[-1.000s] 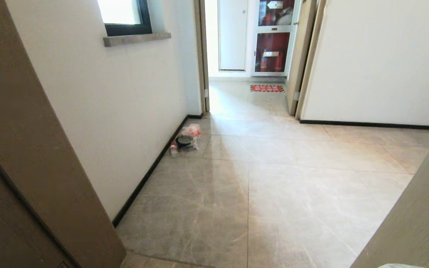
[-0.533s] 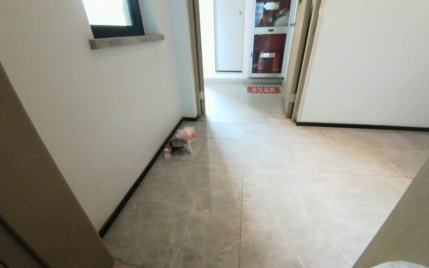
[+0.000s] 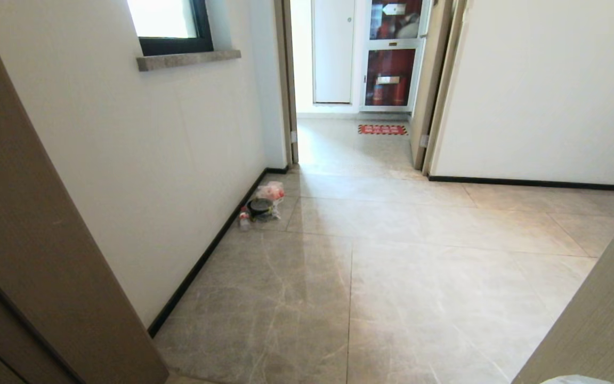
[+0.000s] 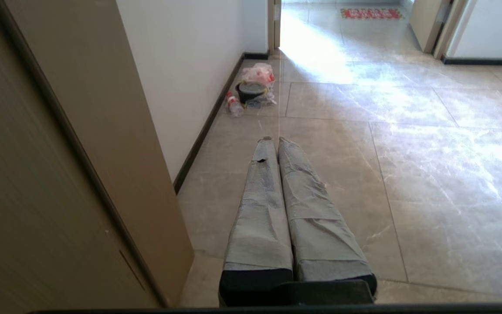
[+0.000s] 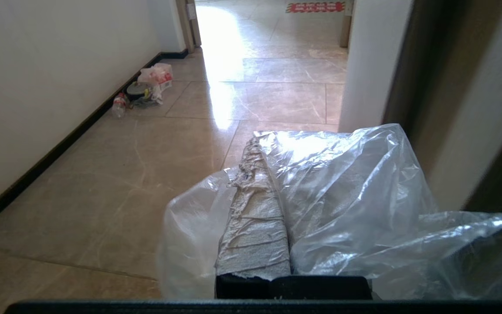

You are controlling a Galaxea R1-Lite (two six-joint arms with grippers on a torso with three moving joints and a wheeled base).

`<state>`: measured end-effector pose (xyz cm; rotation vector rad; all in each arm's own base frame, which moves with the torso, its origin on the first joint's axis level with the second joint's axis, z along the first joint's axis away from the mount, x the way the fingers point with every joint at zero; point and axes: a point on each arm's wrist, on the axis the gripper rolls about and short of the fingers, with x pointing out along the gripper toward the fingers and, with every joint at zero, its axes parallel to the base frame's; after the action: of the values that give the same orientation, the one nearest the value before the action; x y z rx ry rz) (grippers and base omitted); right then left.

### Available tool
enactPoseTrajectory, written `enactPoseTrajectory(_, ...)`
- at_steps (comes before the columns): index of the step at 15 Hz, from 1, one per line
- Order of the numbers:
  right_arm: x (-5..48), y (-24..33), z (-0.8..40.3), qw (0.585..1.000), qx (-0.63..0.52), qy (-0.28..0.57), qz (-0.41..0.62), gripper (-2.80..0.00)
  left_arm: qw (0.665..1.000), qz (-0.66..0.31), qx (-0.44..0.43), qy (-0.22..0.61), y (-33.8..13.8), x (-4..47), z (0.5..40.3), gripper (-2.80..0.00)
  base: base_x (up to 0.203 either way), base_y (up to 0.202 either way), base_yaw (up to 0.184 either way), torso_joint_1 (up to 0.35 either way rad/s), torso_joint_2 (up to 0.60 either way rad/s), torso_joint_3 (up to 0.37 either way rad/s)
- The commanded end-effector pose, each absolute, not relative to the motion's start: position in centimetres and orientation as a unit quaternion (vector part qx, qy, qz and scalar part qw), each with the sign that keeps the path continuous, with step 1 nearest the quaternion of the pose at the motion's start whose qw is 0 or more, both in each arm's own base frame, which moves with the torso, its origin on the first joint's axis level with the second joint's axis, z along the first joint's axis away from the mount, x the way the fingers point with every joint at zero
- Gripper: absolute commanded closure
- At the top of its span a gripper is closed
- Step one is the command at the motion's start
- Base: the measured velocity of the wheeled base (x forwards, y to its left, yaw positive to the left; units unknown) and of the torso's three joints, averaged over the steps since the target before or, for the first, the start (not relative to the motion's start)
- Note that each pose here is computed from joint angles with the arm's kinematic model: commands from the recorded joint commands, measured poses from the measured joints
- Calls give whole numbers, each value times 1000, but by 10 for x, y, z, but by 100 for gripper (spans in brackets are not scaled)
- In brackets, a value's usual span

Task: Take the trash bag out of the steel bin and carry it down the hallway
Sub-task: Put the trash bag at the door

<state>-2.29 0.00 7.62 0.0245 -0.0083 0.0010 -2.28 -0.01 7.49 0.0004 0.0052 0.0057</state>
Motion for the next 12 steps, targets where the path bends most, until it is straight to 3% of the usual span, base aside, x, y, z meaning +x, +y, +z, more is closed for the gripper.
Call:
enactPoseTrajectory(1, -23, 0, 76, 1000, 12, -4, 1, 0, 1000, 3, -1, 5, 0, -23, 74, 0, -5, 103, -13, -2, 2, -2)
enactPoseTrajectory(7, -23, 0, 76, 1000, 12, -4, 1, 0, 1000, 3, 0, 4, 0, -23, 74, 0, 0, 165, 1, 2, 0, 4)
enactPoseTrajectory(12, -23, 0, 76, 1000, 12, -4, 1, 0, 1000, 3, 0, 4, 0, -23, 74, 0, 0, 10, 1, 0, 1, 0)
